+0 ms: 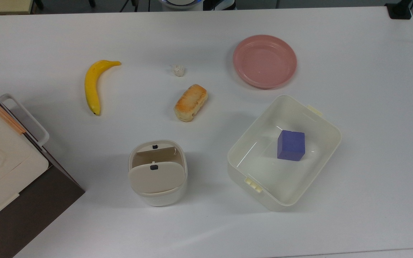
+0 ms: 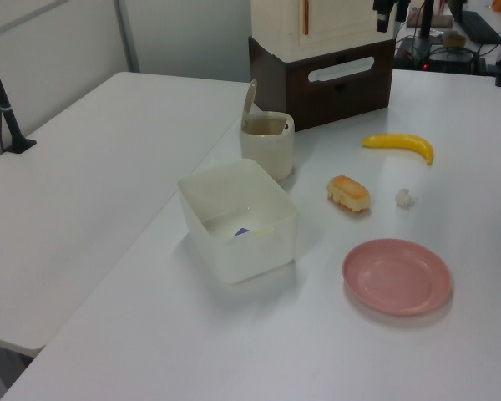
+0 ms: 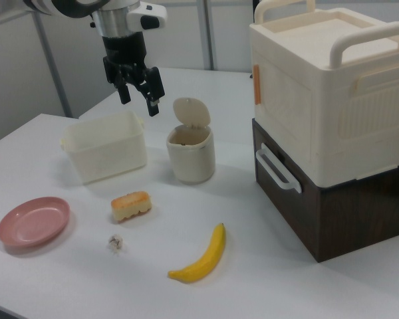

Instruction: Open the trash can

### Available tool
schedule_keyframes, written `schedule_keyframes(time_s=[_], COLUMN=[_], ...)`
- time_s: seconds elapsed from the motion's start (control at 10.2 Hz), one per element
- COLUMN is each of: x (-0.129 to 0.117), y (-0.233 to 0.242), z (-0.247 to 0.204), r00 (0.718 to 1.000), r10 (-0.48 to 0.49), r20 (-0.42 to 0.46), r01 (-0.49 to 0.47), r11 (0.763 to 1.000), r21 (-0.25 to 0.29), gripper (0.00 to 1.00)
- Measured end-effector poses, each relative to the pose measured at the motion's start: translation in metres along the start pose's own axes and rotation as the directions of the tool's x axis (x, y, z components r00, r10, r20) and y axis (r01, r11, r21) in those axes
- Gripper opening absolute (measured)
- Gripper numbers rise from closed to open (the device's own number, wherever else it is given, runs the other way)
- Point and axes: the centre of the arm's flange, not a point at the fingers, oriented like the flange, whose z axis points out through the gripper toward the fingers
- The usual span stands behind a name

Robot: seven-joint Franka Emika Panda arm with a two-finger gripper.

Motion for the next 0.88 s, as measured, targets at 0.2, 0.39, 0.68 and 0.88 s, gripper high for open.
schedule_keyframes(time_s=[0.2,0.39,0.68,0.88], x=[-0.001,-0.002,-0.002,-0.002], y=[-0.008,-0.018,-0.016,-0.011], z=[-0.001,0.0,-0.001,-0.001], r00=[1.0,1.0,1.0,1.0], r10=[-0.016,-0.028,-0.022,-0.014], r20=[-0.001,-0.001,-0.001,-0.002], r01=[0.016,0.028,0.022,0.014], r11=[1.0,1.0,1.0,1.0], r21=[0.002,0.001,-0.001,-0.002], gripper=[1.0,1.0,1.0,1.0])
